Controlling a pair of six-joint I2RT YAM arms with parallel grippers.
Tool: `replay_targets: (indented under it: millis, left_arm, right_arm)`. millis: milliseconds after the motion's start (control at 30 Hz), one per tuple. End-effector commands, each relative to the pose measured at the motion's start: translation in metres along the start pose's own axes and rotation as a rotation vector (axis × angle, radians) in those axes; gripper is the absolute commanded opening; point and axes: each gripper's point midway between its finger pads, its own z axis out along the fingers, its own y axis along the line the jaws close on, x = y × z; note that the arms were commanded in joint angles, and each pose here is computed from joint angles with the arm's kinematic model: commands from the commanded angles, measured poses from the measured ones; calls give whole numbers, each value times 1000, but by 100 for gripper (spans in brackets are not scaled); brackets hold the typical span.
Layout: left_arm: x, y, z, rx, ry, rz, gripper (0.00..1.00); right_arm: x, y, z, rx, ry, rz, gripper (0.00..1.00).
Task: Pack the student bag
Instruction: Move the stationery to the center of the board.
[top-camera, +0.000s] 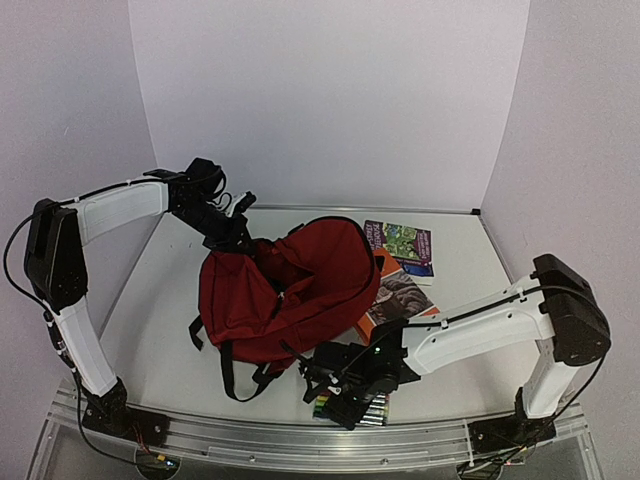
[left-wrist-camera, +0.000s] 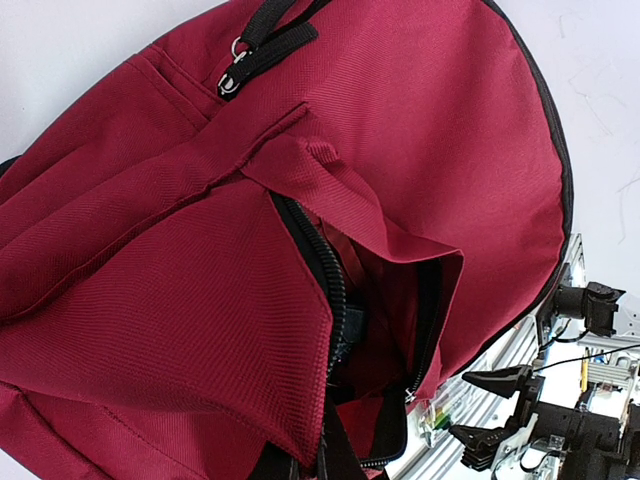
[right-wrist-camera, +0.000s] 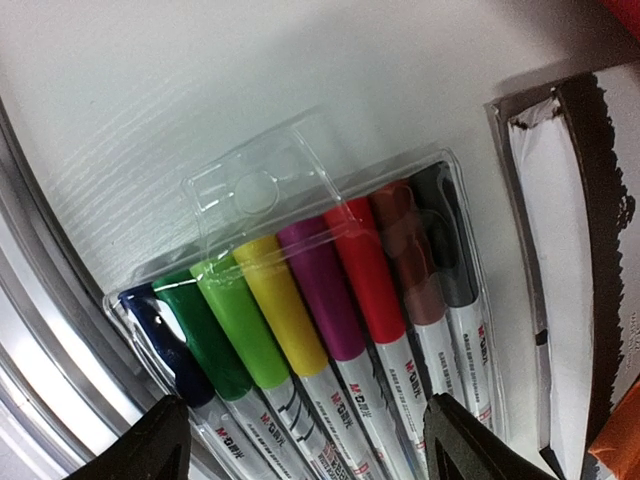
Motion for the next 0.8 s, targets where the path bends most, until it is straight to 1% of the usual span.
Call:
replay_targets:
  millis: [0,100,200,300,400,467,533,667,767]
  left_arm:
    - [-23,-23,-24,56,-99,62,0]
    - [-23,-23,-24,56,-99,62,0]
    - [-23,-23,-24,56,-100,62,0]
    - [-23,-23,-24,57,-101,62,0]
    - [-23,-23,-24,54,-101,61,0]
    - [-23,-23,-25,54,-103,62,0]
    - [-23,-23,-25,55,-102,62,0]
    - [-23,-23,-23,61,-98,58,0]
    - [-23,-24,-24,64,-98,58,0]
  right_arm:
    - [-19,-6,13,79,-31,47,78]
    - [-46,3,15,54,-87,104,78]
    - [-63,6,22,63,-112,143,77]
    - [-73,8,19,63,-129,154,76]
    - [-68,13,6,27,-119,116,82]
    - [-57,17,-3,6,-101,89,86]
    - [-44,20,-6,-10,-75,68,89]
    - [-22,21,5,5,-5,50,88]
    - [-18,17,14,50,14,45,85]
